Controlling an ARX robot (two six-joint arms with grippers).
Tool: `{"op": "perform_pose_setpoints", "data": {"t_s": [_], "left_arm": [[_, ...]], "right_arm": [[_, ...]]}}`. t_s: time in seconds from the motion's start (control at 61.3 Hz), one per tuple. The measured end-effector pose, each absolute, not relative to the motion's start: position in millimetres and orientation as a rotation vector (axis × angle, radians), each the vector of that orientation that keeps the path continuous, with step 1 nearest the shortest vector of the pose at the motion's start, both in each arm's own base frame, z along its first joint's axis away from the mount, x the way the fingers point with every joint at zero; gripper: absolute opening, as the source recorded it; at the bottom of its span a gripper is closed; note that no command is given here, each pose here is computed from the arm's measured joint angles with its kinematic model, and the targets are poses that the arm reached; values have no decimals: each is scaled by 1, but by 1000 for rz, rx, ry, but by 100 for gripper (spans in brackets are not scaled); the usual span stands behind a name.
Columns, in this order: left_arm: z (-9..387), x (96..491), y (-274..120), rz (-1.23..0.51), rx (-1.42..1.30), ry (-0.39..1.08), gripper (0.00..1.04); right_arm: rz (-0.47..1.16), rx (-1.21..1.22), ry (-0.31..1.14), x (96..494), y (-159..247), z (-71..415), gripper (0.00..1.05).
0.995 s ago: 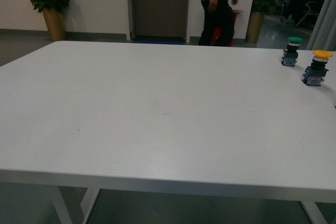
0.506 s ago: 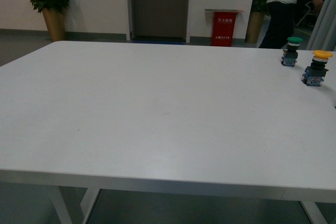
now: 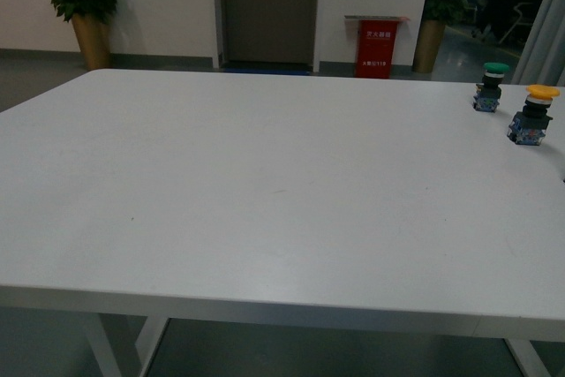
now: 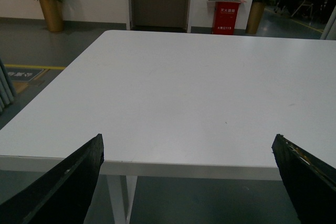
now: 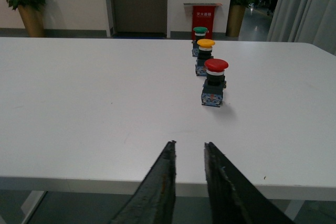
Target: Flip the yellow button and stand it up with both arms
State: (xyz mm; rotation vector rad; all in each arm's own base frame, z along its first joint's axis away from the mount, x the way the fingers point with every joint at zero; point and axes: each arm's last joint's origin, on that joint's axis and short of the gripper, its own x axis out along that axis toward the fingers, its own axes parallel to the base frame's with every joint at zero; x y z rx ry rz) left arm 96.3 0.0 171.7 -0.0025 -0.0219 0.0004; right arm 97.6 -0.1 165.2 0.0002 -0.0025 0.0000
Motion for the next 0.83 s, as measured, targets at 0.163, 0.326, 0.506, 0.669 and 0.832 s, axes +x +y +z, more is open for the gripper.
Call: {"op": "perform_pose_setpoints", "data": {"t_s": [0.163, 0.326, 0.506, 0.669, 0.832], "left_arm": [[172, 96, 0, 0, -2, -22, 99], [172, 96, 0, 0, -2, -22, 99], [172, 96, 0, 0, -2, -22, 99], [172, 96, 0, 0, -2, -22, 99], [172, 96, 0, 0, -2, -22, 99]], "right_arm": [[0, 0, -2, 98, 0, 165, 48], [0, 0, -2, 98, 0, 165, 75], [0, 1, -2, 98, 0, 165, 99], [0, 1, -2, 98, 0, 165, 98], [0, 1, -2, 98, 0, 165, 98]]}}
